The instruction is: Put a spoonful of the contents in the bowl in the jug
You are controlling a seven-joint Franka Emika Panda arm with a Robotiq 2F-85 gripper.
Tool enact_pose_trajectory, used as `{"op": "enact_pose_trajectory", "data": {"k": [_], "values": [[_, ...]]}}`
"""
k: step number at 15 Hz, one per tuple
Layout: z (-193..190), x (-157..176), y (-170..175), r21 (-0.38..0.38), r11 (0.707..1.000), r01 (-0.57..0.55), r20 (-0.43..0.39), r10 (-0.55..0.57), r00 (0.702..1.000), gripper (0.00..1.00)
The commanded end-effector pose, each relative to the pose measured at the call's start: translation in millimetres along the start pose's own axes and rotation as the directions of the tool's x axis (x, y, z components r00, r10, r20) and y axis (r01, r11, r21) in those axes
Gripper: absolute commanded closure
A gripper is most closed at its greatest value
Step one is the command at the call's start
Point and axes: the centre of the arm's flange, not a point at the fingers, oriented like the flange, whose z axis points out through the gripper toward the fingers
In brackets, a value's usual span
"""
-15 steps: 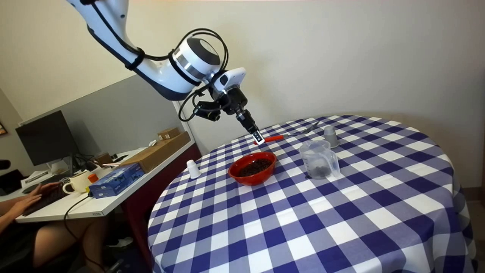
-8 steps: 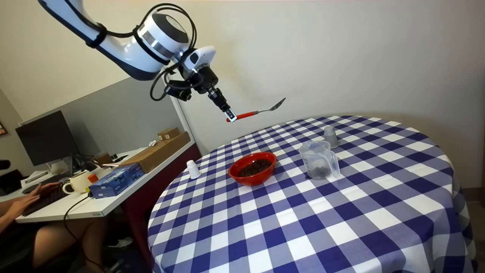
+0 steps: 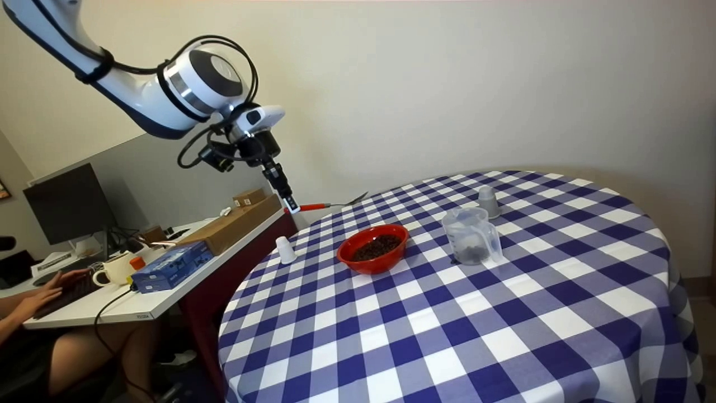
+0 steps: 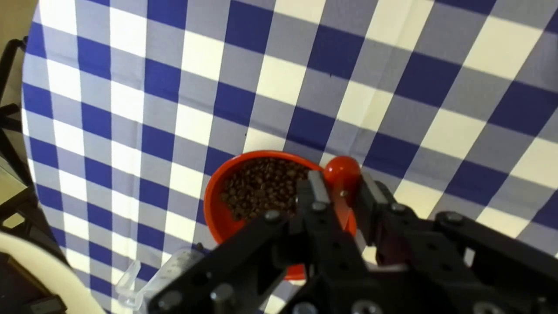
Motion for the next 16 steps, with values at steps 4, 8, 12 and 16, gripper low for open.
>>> {"op": "enact_pose_trajectory", "data": {"k": [4, 8, 12, 16], "values": [[46.2, 25.6, 11.9, 0.02, 0.999, 0.049, 0.142, -0.051, 0.989, 0.91], [73.4, 45.3, 13.3, 0.065, 0.992, 0.107, 0.209, -0.118, 0.971, 0.91], [96.7, 51.1, 6.7, 0.12, 0.974, 0.193, 0.258, -0.219, 0.941, 0.91], [104.1, 53.2, 7.3, 0.155, 0.96, 0.234, 0.279, -0.27, 0.922, 0.9]]}}
